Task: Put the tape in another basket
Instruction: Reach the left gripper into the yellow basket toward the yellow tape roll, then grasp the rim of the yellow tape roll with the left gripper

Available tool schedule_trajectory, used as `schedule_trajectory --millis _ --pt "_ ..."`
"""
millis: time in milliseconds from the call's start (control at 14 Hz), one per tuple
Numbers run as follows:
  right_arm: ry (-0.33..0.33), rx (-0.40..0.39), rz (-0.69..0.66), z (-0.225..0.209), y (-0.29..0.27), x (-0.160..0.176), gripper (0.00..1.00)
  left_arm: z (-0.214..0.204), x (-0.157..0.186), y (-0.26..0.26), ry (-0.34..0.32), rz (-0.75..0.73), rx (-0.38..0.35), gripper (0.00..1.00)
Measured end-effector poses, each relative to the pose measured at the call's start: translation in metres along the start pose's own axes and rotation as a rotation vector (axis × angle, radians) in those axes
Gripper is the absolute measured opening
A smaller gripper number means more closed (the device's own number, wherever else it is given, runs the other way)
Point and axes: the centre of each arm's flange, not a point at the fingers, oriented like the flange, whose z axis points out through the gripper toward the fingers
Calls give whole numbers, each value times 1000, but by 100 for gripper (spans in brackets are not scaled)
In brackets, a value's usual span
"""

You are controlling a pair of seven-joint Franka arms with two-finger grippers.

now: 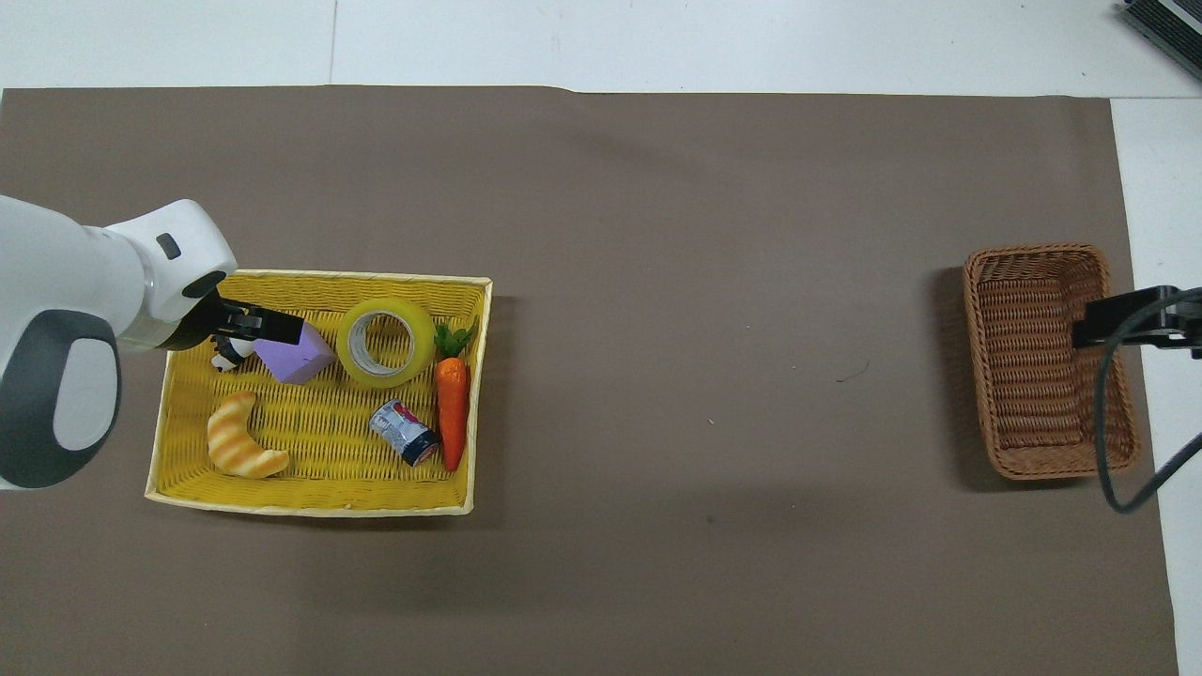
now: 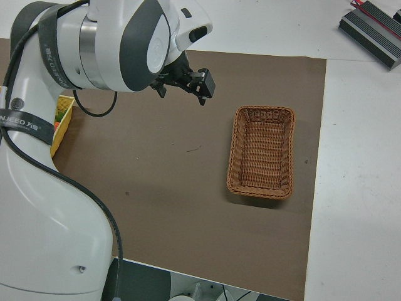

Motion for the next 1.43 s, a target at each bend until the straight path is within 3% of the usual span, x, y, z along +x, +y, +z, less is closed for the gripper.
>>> schedule_trajectory --millis 286,357,571,786,857,929,1071,1357,1429 --pt "0 0 0 0 0 0 100 62 4 34 -13 50 -4 96" --pt "0 0 0 0 0 0 100 76 4 37 -17 54 -4 87" --pt "0 0 0 0 0 0 100 108 1 37 -23 54 -3 83" --pt "0 0 0 0 0 0 100 123 4 42 -17 63 -3 74" --pt "0 0 0 0 0 0 100 127 5 43 -10 65 -2 66" --pt "0 0 0 0 0 0 100 132 6 44 0 67 -1 66" --pt "0 0 0 0 0 0 100 135 7 42 14 65 1 50" --pt "0 0 0 0 0 0 100 135 8 43 16 66 2 51" --pt "0 0 0 0 0 0 100 134 8 43 19 59 2 45"
